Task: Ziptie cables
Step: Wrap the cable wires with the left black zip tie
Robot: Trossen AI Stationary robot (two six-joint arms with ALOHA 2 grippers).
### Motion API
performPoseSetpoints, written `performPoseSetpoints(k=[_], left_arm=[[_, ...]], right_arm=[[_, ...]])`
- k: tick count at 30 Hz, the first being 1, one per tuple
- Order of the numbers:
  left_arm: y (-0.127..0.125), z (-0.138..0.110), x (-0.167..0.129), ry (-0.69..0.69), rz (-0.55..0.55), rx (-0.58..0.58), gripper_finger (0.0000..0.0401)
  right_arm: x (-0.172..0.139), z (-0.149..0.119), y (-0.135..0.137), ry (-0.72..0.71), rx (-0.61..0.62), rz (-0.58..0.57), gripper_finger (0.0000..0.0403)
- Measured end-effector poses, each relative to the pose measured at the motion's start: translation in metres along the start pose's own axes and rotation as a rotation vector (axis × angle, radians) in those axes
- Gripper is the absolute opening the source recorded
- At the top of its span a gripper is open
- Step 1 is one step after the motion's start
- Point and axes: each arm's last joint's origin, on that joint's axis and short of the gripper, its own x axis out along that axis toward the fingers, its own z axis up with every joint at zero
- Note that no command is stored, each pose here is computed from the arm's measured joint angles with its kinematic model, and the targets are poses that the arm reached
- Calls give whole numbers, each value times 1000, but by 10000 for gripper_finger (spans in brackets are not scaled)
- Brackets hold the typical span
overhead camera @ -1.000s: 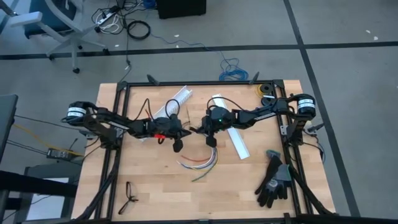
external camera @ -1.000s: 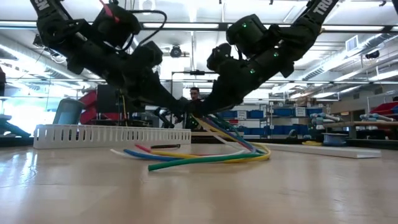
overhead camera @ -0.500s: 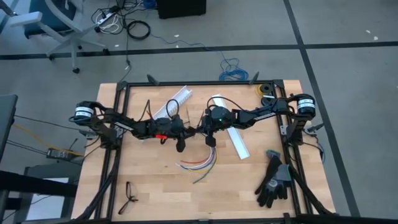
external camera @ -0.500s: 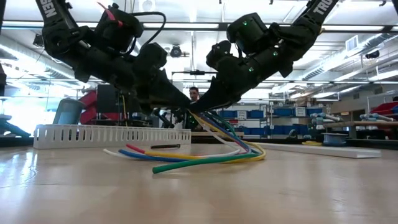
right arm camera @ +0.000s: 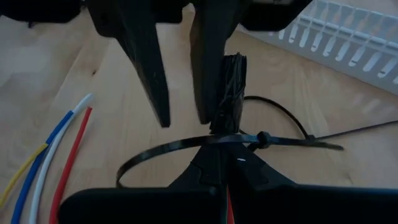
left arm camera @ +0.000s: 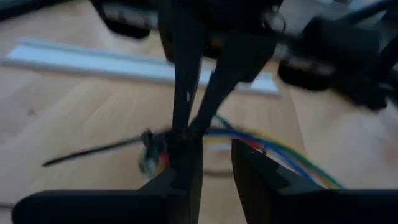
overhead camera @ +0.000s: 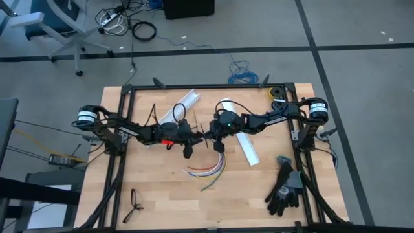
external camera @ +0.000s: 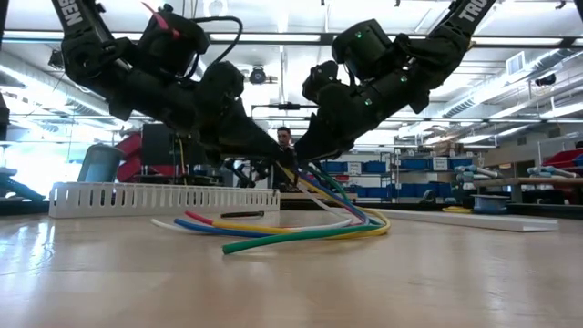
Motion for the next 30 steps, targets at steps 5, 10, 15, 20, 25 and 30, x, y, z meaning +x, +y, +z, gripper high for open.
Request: performPoseSetpoints(k=[5, 10, 15, 20, 25, 30], left_arm=[[3, -5, -7, -65, 14, -56, 94], [11, -23, -27, -142, 51, -141, 94], [17, -28, -38, -224, 97, -203, 94], [15, -25, -34, -202, 56, -222, 96], [14, -22, -33, -202, 31, -215, 109], [14, -23, -33, -194, 26, -221, 129]], right_arm=[[0, 0, 0, 2, 16, -1, 4], [0, -1, 3, 7, 17, 1, 4], [2, 1, 12, -16, -5, 34, 4], [2, 4, 15, -48, -38, 0, 3], [2, 4, 12, -39, -8, -34, 3], [2, 4, 12, -41, -8, -33, 3]])
